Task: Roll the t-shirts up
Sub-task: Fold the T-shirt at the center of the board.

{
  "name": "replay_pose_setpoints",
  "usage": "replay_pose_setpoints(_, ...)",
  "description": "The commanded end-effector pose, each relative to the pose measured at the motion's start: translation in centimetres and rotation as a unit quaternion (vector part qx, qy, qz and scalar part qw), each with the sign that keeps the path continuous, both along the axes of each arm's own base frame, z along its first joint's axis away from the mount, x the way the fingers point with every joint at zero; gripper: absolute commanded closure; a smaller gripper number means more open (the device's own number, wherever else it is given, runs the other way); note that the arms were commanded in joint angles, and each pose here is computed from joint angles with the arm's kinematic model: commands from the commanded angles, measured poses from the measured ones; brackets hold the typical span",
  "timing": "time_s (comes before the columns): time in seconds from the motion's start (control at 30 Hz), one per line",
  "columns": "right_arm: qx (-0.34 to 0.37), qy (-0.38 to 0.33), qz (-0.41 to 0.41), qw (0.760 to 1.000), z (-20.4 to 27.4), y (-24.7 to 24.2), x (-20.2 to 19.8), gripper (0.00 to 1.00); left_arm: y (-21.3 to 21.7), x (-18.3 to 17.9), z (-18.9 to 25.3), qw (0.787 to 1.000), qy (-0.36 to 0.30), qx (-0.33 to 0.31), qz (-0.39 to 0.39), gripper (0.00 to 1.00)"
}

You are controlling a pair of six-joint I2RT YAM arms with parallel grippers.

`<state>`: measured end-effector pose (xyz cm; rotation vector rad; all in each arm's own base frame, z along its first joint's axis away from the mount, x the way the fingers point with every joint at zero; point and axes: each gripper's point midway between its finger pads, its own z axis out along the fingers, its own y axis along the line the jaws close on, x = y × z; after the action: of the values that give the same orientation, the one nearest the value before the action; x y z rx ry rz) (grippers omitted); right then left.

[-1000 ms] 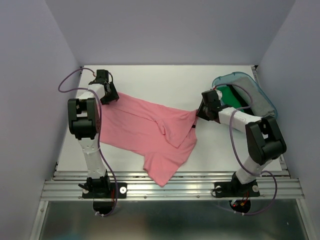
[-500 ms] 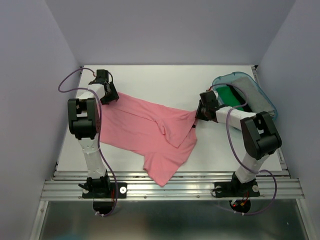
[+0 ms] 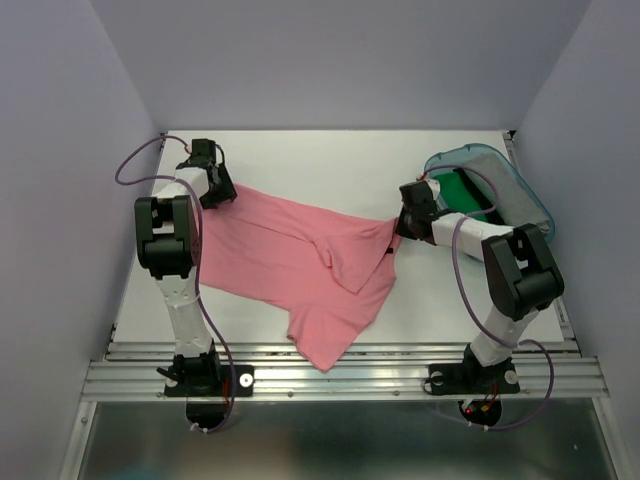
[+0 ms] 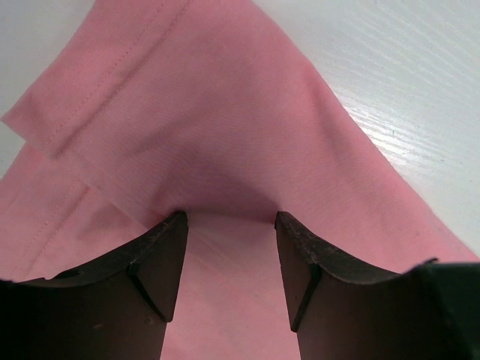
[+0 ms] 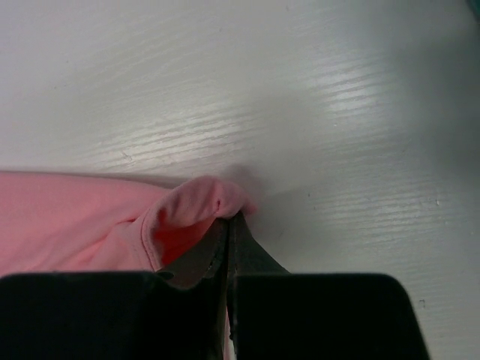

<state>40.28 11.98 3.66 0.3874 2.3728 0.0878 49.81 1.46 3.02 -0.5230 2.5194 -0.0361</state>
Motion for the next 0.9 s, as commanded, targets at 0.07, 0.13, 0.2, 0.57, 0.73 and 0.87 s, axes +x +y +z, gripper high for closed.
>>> replay_pose_setpoints(0.07,-0.009,0.004,-0.024,1.000,0.5,-1.1,-0.6,0.96,0.9,-0.5,-1.3,1.000,0.021,0.003,0.006,0.38)
replay_pose_setpoints(0.13,-0.004,0.002,-0.023,1.000,1.0,-1.1,-0.7,0.80,0.8,-0.4,-0.9,1.000,0.017,0.000,0.004,0.39)
replay_pose_setpoints(0.2,0.007,-0.013,-0.015,1.000,2.7,-0.7,-0.7,0.56,0.7,-0.2,0.0,1.000,0.008,-0.001,0.002,0.39)
replay_pose_setpoints(0.57,0.003,-0.073,0.134,0.988,10.0,7.2,-5.3,0.44,-0.2,1.2,7.1,0.998,-0.064,-0.021,-0.015,0.38)
replay_pose_setpoints(0.73,-0.006,-0.049,0.244,0.968,8.3,13.8,-9.8,0.44,-0.4,1.3,10.4,0.995,-0.094,-0.026,-0.012,0.37)
replay_pose_setpoints(0.87,-0.028,-0.027,0.297,0.954,6.3,17.1,-12.5,0.44,-0.5,1.2,12.0,0.994,-0.108,-0.029,-0.013,0.37)
